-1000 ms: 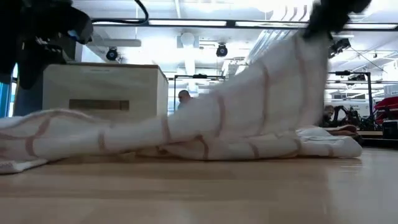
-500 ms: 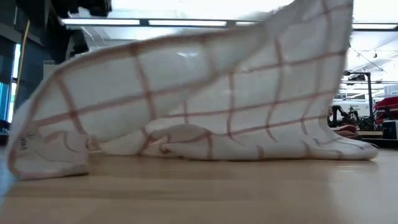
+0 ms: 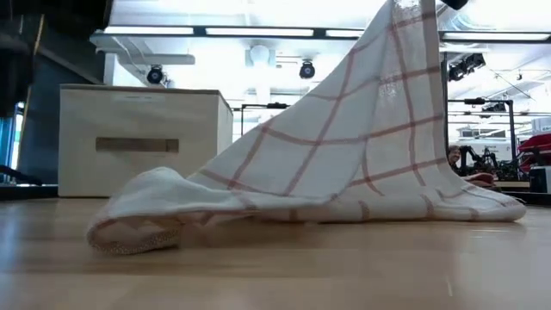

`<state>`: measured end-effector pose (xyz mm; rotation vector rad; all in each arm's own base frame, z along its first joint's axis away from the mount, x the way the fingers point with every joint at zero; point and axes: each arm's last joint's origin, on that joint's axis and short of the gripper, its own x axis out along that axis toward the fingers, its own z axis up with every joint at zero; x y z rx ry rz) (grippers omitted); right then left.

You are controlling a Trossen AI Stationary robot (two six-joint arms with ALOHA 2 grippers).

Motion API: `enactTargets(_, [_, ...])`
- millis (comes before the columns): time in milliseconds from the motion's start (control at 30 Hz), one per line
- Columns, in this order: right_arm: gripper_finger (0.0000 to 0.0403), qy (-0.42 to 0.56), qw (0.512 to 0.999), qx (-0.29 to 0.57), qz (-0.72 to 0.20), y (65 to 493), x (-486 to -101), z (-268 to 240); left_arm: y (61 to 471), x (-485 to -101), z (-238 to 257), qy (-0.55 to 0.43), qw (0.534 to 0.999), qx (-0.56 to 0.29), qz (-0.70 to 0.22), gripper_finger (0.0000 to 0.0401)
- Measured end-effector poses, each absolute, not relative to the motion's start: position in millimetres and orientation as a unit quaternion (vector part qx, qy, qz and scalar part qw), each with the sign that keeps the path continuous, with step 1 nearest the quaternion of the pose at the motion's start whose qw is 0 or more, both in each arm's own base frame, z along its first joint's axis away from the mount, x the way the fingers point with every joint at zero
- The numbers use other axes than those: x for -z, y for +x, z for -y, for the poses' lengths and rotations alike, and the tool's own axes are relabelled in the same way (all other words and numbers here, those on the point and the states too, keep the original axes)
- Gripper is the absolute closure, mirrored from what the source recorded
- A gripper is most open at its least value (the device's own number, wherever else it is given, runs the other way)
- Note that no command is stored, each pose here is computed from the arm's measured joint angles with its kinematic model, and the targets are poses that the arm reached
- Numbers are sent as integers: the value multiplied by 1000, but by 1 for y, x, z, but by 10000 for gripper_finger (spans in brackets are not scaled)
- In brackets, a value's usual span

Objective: Fold towel
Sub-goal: Fold the white square towel

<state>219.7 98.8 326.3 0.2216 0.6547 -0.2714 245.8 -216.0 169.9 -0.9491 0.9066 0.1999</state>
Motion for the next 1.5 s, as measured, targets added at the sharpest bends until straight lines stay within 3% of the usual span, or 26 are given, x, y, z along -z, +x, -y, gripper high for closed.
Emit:
enactTargets(167, [403,83,931,136,-329,223,-326,-91,270,-133,240,-375,812,-123,-431,159])
enactTargets(300, [403,88,922,125,-355,222,-323,-86,292,-135,257,-304,833,-133,-442,174])
enactTargets(667, [403,88,915,137,-370,220,-320,-84,307,-147,265,-223,833,-249,-441,201])
enactTargets(1000, [403,84,915,134,-371,218,-320,-87,322,-126,249,-226,822,-272,-446,205])
enactTargets(1100, [403,82,916,127,-372,217,-320,-90,321,-126,237,-225,799,-308,-464,239])
enactTargets(1267, [403,79,916,118,-374,215,-320,-94,321,-138,226,-188,794,-297,-497,377])
enactTargets(1500, [403,83,929,123,-339,201,-334,-89,307,-230,194,-125,794,-231,-548,391])
